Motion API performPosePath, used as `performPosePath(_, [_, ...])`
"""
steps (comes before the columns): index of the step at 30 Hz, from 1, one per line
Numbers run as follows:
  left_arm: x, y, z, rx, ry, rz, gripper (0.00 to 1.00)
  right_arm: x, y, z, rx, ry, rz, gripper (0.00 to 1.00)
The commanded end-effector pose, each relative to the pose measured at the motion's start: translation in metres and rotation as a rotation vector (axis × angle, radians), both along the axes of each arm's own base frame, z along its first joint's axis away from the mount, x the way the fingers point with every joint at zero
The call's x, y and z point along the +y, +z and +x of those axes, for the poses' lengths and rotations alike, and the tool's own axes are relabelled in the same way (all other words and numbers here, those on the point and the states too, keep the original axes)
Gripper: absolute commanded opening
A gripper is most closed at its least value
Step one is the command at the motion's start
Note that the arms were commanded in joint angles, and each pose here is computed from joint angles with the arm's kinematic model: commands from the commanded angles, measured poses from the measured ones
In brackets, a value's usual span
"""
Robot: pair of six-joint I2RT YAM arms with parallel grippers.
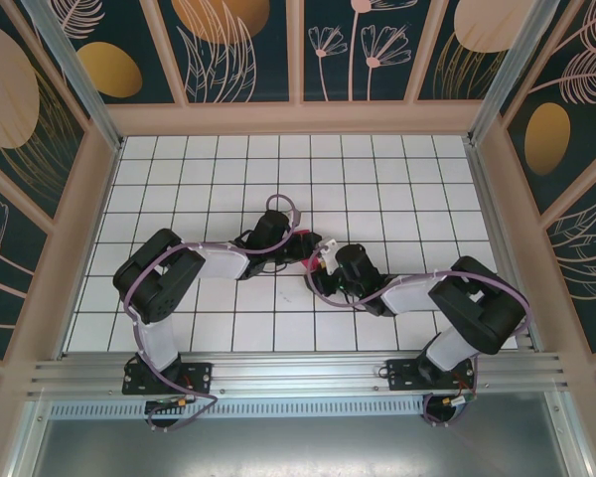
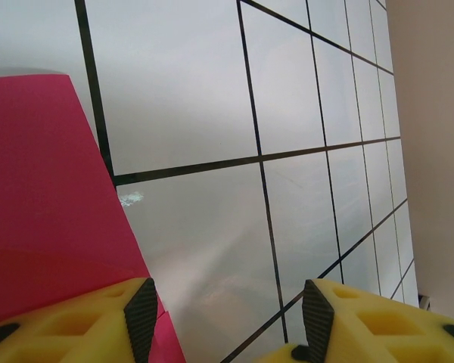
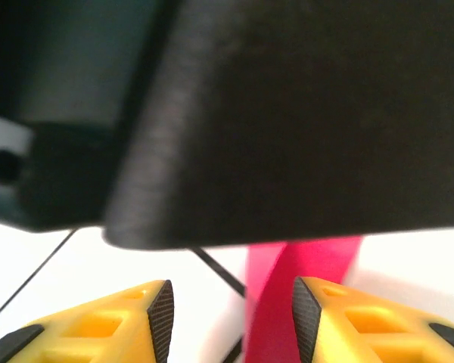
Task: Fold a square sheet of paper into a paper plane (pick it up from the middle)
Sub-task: Fold the wing for the fifth time at the center of the table.
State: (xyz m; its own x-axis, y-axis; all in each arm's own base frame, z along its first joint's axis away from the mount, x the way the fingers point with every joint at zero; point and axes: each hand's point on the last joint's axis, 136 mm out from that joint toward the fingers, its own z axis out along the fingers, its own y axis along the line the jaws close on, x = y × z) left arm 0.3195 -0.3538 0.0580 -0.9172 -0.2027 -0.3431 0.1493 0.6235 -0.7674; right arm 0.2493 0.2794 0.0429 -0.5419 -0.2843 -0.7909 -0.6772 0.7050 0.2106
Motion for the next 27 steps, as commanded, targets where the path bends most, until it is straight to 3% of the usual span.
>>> performPosePath(1, [-0.004, 0.002, 0.006, -0.013, -0.012, -0.007, 0.56, -0.003, 0.0, 0.01, -0.101, 0.019, -0.085, 0.48])
performPosePath(11, [-0.005, 0.001, 0.006, -0.007, -0.012, -0.008, 0.56, 0.01, 0.009, -0.003, -0.135, 0.09, -0.035, 0.49])
performPosePath(21, [-0.007, 0.001, 0.006, -0.002, -0.019, -0.013, 0.56, 0.006, -0.008, 0.008, -0.165, 0.072, -0.131, 0.49])
performPosePath(27, [-0.007, 0.001, 0.005, 0.001, -0.023, -0.016, 0.56, 0.008, -0.015, 0.01, -0.153, 0.076, -0.139, 0.4])
